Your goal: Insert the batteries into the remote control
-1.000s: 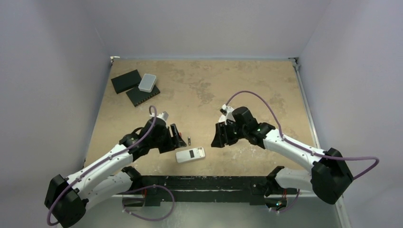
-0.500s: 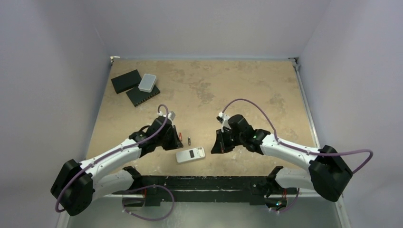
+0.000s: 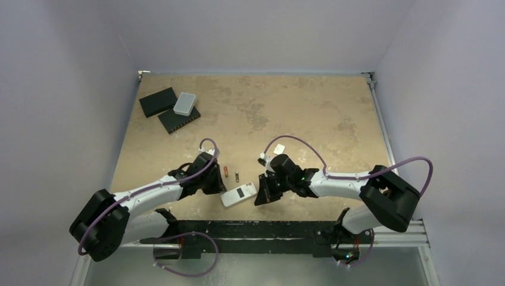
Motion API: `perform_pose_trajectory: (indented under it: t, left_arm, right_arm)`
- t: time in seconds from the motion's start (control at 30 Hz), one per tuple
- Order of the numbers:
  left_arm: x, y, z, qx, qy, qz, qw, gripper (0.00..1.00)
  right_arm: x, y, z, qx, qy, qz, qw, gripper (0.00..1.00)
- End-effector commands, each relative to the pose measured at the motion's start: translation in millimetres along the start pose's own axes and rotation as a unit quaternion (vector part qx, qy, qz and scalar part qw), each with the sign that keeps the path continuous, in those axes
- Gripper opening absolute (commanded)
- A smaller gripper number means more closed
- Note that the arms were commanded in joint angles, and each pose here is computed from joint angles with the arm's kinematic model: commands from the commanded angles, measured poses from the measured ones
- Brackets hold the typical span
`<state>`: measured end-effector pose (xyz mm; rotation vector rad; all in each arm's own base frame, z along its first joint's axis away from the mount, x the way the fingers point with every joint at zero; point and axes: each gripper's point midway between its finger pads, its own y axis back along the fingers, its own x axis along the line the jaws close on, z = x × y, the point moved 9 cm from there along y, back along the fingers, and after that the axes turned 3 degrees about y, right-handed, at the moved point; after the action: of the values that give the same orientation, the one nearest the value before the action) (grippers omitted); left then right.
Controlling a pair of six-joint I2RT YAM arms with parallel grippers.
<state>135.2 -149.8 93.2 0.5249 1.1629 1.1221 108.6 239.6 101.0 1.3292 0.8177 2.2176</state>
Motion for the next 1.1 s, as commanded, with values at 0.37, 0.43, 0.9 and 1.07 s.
perform_pose_trajectory:
  t: [0.37, 0.43, 0.9, 1.07]
  left_arm:
    - [4.2, -12.7, -12.3, 0.031, -0.010, -0.023, 0.999, 0.00]
    - [3.4, -12.6, -13.3, 0.037, -0.009, -0.028, 0.999, 0.00]
    - [-12.3, -19.2, -26.7, 0.079, -0.015, -0.066, 0.995, 0.00]
    - [-21.4, -23.3, -34.8, 0.088, -0.026, -0.064, 0.994, 0.00]
  right_arm:
    - [-12.3, -21.7, 9.3, -0.038, -0.020, -0.063, 0.997, 0.00]
    - [-13.3, -23.8, 11.0, -0.042, -0.025, -0.069, 0.996, 0.00]
    - [-8.6, -24.0, 24.3, -0.075, -0.042, -0.086, 0.993, 0.00]
    - [-10.9, -21.1, 19.2, -0.076, -0.047, -0.086, 0.992, 0.00]
